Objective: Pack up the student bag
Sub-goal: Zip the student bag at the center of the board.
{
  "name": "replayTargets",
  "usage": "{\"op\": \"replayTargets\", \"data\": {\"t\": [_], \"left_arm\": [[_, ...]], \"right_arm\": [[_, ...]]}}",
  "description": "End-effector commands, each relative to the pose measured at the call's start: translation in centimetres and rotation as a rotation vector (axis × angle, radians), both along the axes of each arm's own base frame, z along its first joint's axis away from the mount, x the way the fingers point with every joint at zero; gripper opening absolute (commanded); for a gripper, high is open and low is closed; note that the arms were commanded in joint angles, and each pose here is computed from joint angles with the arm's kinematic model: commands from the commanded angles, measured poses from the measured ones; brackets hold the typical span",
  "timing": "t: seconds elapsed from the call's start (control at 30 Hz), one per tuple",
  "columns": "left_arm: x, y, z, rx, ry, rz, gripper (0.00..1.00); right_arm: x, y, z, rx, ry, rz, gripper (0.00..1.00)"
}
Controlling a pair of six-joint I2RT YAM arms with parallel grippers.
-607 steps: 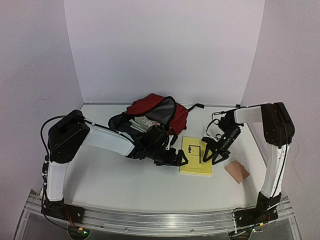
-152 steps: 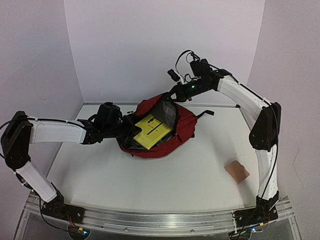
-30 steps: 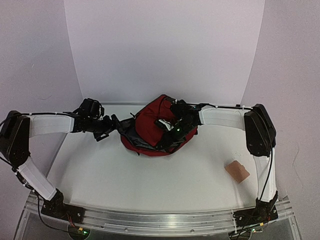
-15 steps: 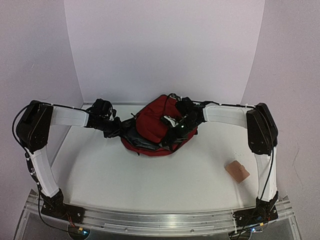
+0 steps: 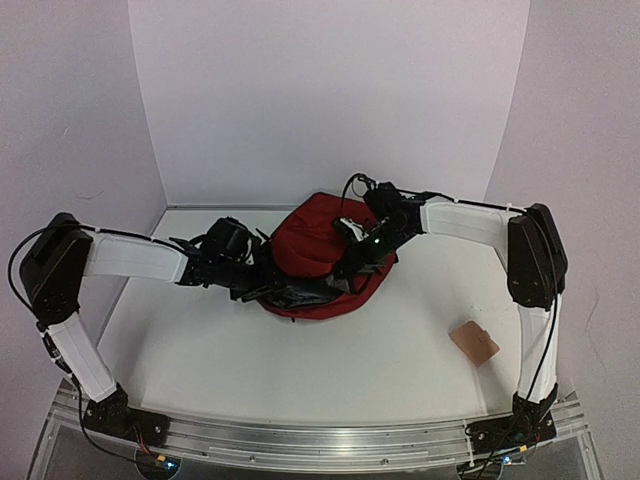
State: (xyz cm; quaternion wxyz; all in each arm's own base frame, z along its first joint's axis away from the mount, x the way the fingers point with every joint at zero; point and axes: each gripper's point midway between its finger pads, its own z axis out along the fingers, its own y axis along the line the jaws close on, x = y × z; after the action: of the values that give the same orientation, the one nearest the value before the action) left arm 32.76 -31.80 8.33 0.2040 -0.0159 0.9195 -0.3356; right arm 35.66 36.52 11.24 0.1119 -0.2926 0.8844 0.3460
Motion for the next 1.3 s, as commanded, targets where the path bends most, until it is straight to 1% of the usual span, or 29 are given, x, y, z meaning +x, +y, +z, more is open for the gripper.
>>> {"op": "replayTargets", "data": {"t": [0.0, 0.03, 0.07, 0.13, 0.2, 0.3, 0.43, 0.47, 0.57, 0.63, 0.7, 0.77, 0.8, 0.83, 0.87, 0.97, 1.03, 1.07, 1.1, 1.2, 1.23, 1.27], "left_arm": [[2.1, 5.1, 6.3, 0.089, -0.149, 0.205, 0.62], [2.7, 6.2, 7.0, 0.115, -0.167, 0.242, 0.67], [3.1, 7.2, 7.3, 0.133, -0.160, 0.266, 0.70], [3.9, 8.8, 7.1, 0.145, -0.129, 0.290, 0.71], [4.7, 9.9, 6.3, 0.123, -0.085, 0.286, 0.72], [5.6, 9.9, 5.2, 0.115, -0.074, 0.239, 0.74], [6.6, 7.9, 4.2, 0.091, -0.081, 0.134, 0.74], [6.9, 7.5, 3.9, 0.089, -0.079, 0.116, 0.71], [7.2, 6.6, 2.7, 0.088, -0.052, 0.079, 0.57], [7.0, 6.2, 2.1, 0.069, -0.035, 0.067, 0.44], [6.4, 5.6, 2.1, 0.023, -0.027, 0.062, 0.23], [5.5, 4.7, 2.1, -0.016, -0.016, 0.053, 0.10], [5.0, 4.3, 2.0, -0.028, -0.007, 0.046, 0.04], [4.5, 3.8, 2.0, -0.039, -0.001, 0.040, 0.01], [3.9, 3.1, 2.2, -0.056, -0.002, 0.026, 0.00], [2.3, 1.7, 2.6, -0.070, -0.006, -0.008, 0.00], [1.7, 2.2, 2.9, -0.060, -0.011, 0.007, 0.00], [1.8, 2.9, 3.3, -0.039, -0.028, 0.030, 0.02], [1.9, 3.7, 3.8, -0.008, -0.048, 0.051, 0.07], [2.5, 6.0, 5.9, 0.112, -0.134, 0.096, 0.39], [2.8, 6.8, 6.7, 0.154, -0.165, 0.104, 0.48], [3.0, 7.4, 7.4, 0.196, -0.189, 0.107, 0.55]], "right_arm": [[0.3, -0.4, 2.5, 0.027, -0.052, -0.007, 0.00], [0.3, -0.4, 2.4, 0.028, -0.044, -0.007, 0.00], [0.3, -0.3, 2.3, 0.031, -0.040, -0.007, 0.00], [0.2, -0.1, 2.3, 0.039, -0.031, -0.002, 0.00], [-0.1, 0.2, 2.6, 0.056, -0.015, 0.002, 0.00], [-0.3, 0.6, 2.9, 0.066, -0.011, 0.008, 0.00], [-0.5, 1.4, 3.2, 0.072, -0.014, 0.019, 0.00], [-0.6, 1.7, 3.2, 0.072, -0.016, 0.023, 0.00], [-0.7, 2.3, 2.9, 0.068, -0.016, 0.026, 0.00], [-0.6, 2.6, 3.0, 0.070, -0.017, 0.026, 0.00], [-0.5, 3.0, 3.2, 0.077, -0.018, 0.026, 0.00], [-0.6, 3.3, 3.5, 0.085, -0.019, 0.031, 0.00], [-0.7, 3.5, 3.6, 0.087, -0.018, 0.035, 0.00], [-1.0, 3.6, 3.5, 0.088, -0.015, 0.041, 0.00], [-1.3, 3.7, 3.3, 0.085, -0.007, 0.046, 0.00], [-2.9, 3.5, 1.3, 0.055, 0.035, 0.069, 0.00], [-4.2, 3.3, -0.7, 0.021, 0.065, 0.092, 0.00], [-4.8, 3.1, -1.7, 0.004, 0.081, 0.101, 0.00], [-5.3, 2.9, -2.6, -0.010, 0.093, 0.108, 0.00], [-5.8, 2.6, -3.9, -0.031, 0.109, 0.115, 0.00], [-5.7, 2.6, -4.1, -0.033, 0.108, 0.114, 0.00], [-5.7, 2.6, -4.1, -0.031, 0.106, 0.114, 0.00]]}}
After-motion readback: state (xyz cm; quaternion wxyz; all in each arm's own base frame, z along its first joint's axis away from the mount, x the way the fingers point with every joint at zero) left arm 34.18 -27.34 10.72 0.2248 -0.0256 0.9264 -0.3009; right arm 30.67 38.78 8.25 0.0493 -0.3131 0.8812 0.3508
